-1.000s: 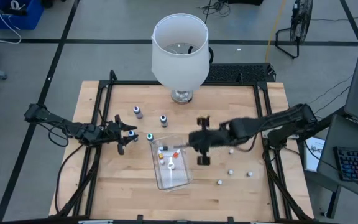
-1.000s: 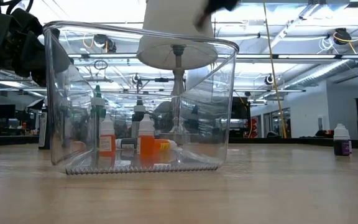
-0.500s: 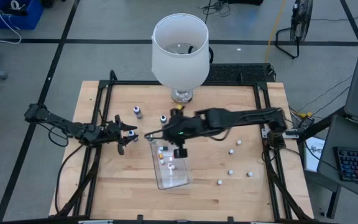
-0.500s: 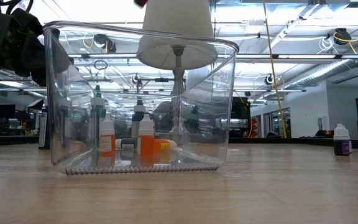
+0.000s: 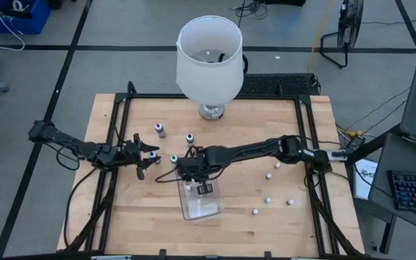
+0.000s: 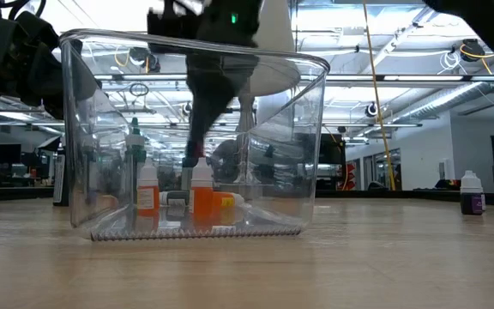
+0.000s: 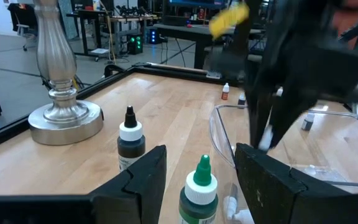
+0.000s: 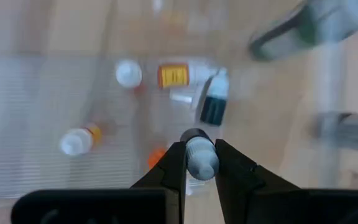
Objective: Pick & Place food coloring
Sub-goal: Put the red food coloring bottle into the bin, then put the orange food coloring bottle into the bin
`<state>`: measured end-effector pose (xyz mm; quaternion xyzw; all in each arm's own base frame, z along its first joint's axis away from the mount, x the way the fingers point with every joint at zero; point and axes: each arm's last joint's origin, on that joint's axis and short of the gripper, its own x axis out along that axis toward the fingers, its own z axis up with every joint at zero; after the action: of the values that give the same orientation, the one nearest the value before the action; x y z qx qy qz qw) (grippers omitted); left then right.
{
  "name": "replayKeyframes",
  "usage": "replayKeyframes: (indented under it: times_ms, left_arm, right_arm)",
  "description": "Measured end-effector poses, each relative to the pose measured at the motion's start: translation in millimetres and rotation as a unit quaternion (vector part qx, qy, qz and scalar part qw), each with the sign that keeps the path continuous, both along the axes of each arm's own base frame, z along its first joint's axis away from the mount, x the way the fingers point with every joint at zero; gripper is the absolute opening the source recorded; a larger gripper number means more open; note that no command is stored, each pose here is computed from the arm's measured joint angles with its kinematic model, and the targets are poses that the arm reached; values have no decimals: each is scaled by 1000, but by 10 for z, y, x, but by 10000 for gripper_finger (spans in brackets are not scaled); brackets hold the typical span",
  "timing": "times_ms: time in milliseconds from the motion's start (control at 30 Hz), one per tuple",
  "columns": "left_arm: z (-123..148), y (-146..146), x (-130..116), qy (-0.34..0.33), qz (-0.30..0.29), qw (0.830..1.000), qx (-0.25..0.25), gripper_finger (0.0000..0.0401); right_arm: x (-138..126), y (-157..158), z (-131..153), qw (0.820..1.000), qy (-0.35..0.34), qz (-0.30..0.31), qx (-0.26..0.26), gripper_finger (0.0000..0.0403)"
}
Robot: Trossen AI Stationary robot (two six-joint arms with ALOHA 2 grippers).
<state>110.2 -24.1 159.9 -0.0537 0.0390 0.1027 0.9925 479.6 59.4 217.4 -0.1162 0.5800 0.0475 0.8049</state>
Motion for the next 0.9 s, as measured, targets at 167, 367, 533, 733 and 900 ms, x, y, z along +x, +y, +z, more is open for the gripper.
replayKeyframes:
  times_ms: [167, 367, 533, 733, 900]
  left_arm:
    - [0, 0, 0, 0, 0, 1000, 0, 191]
    - [0, 0, 0, 0, 0, 1000, 0, 191]
    - [0, 0, 0, 0, 0, 1000, 0, 191]
    - [0, 0, 0, 0, 0, 1000, 0, 191]
    - [0, 0, 0, 0, 0, 1000, 0, 191]
  right_arm:
    - [44, -47, -252, 999, 35, 4, -7, 45]
    - [69, -113, -380, 999, 53, 3, 12, 45]
    - [69, -165, -474, 999, 45, 4, 20, 45]
    - [57, -190, -491, 998, 49, 0, 30, 74]
    - [50, -171, -452, 999, 42, -2, 18, 147]
